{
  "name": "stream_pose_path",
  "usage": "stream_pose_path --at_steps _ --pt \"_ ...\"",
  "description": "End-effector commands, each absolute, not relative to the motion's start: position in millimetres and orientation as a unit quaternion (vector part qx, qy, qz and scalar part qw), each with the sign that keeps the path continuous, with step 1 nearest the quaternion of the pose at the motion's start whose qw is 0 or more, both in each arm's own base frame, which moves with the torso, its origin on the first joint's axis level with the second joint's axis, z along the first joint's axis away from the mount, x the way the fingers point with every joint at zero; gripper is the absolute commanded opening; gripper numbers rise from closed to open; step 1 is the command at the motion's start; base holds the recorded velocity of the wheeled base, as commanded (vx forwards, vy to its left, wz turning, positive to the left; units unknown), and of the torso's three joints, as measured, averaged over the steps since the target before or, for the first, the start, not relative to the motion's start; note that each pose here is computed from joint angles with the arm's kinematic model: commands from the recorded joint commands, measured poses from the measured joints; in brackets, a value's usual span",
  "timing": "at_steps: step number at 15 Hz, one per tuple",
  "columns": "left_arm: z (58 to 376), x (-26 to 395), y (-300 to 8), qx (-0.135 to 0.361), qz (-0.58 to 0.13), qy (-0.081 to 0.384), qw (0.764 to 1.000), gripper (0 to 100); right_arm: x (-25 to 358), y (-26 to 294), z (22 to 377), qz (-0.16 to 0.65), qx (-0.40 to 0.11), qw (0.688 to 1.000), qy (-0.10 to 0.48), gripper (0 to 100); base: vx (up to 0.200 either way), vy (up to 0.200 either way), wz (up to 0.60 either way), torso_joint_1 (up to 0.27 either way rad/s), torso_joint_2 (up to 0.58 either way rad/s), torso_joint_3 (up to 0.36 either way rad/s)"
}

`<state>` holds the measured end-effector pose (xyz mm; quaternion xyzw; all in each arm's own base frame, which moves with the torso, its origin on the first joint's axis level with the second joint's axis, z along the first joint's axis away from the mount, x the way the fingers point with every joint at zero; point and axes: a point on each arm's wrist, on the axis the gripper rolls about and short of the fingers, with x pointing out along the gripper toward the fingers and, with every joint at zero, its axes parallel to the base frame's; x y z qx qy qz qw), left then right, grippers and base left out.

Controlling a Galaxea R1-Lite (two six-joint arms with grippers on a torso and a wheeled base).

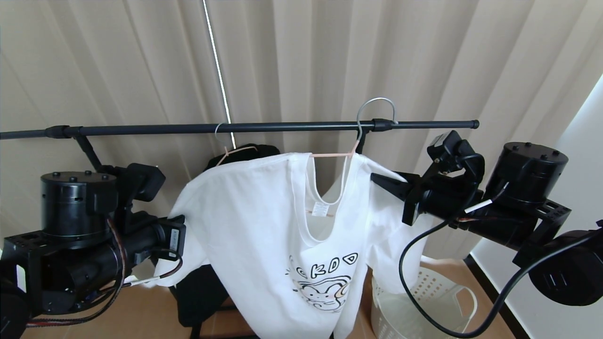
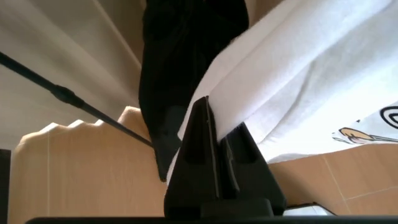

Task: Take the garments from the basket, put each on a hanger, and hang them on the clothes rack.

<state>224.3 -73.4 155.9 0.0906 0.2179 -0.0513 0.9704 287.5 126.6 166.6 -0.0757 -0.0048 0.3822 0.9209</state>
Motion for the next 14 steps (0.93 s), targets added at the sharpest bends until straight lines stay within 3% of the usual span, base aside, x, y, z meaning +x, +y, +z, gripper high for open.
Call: stream_pose_path --at_steps 1,13,14 --pt "156 225 -69 0.084 -0.041 0.218 0.971 0 289 126 166 0.381 -0.076 0.922 -0.004 0 0.000 0.000 0.00 0.000 0.00 0.000" --pt "148 219 -60 0.071 -0.023 0.234 0.969 0 292 123 165 0.376 -0.076 0.924 -0.002 0 0.000 0.000 0.00 0.000 0.00 0.000" --pt "149 219 -60 0.070 -0.024 0.233 0.970 100 291 123 165 0.376 -0.076 0.924 -0.002 0 0.000 0.000 0.00 0.000 0.00 0.000"
